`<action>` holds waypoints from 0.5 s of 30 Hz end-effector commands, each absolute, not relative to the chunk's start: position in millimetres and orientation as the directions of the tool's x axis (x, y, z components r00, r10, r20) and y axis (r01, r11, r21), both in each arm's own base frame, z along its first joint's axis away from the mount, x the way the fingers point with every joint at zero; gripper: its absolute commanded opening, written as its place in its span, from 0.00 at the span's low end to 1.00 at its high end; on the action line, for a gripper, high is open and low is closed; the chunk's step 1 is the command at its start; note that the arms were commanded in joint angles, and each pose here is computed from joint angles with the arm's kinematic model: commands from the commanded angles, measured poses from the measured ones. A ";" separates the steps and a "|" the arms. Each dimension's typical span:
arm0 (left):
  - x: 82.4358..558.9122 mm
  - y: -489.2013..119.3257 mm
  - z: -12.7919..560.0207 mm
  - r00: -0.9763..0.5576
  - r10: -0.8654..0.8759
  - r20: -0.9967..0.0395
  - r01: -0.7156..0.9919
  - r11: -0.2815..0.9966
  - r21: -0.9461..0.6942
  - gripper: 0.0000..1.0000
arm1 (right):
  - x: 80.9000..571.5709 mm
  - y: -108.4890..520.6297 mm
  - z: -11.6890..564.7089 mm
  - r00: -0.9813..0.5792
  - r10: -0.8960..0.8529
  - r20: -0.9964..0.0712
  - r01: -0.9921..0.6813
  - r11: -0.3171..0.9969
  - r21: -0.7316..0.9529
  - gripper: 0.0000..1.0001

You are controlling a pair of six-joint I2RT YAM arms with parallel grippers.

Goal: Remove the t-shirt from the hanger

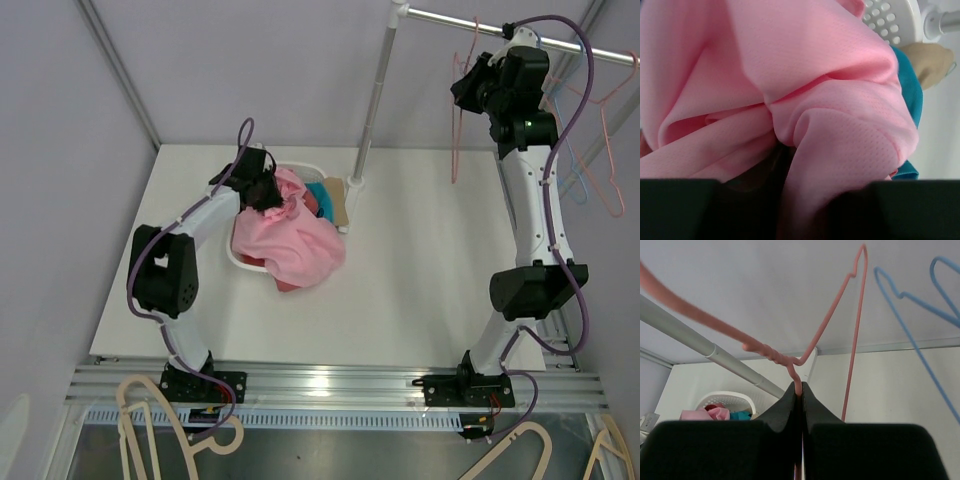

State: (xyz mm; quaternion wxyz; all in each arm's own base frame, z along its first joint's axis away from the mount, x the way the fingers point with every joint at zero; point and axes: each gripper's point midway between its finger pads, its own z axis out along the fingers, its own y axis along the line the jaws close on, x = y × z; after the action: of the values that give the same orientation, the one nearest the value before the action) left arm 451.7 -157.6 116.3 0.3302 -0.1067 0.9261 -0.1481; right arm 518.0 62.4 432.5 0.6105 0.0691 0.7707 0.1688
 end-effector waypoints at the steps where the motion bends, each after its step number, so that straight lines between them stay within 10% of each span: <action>1: 442.4 -160.3 118.2 -0.768 -0.305 -0.563 -0.088 0.921 -0.379 0.38 | 499.8 61.9 467.6 -0.143 0.297 -0.944 -0.119 0.942 0.314 0.00; 7: 444.0 -156.5 159.9 -0.697 -0.329 -0.637 -0.064 0.914 -0.402 0.99 | 494.4 60.9 474.5 -0.125 0.289 -0.949 -0.118 0.946 0.304 0.10; 15: 428.6 -129.0 301.2 -0.437 -0.364 -0.823 -0.035 0.920 -0.389 1.00 | 474.0 53.2 511.6 -0.057 0.265 -0.963 -0.102 0.958 0.270 0.69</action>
State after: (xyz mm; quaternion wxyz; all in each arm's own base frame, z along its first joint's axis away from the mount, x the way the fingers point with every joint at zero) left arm 437.9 -145.3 206.4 0.4176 -0.1154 0.8867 -0.1614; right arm 502.6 59.7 457.2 0.6373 0.0631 0.7537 0.1475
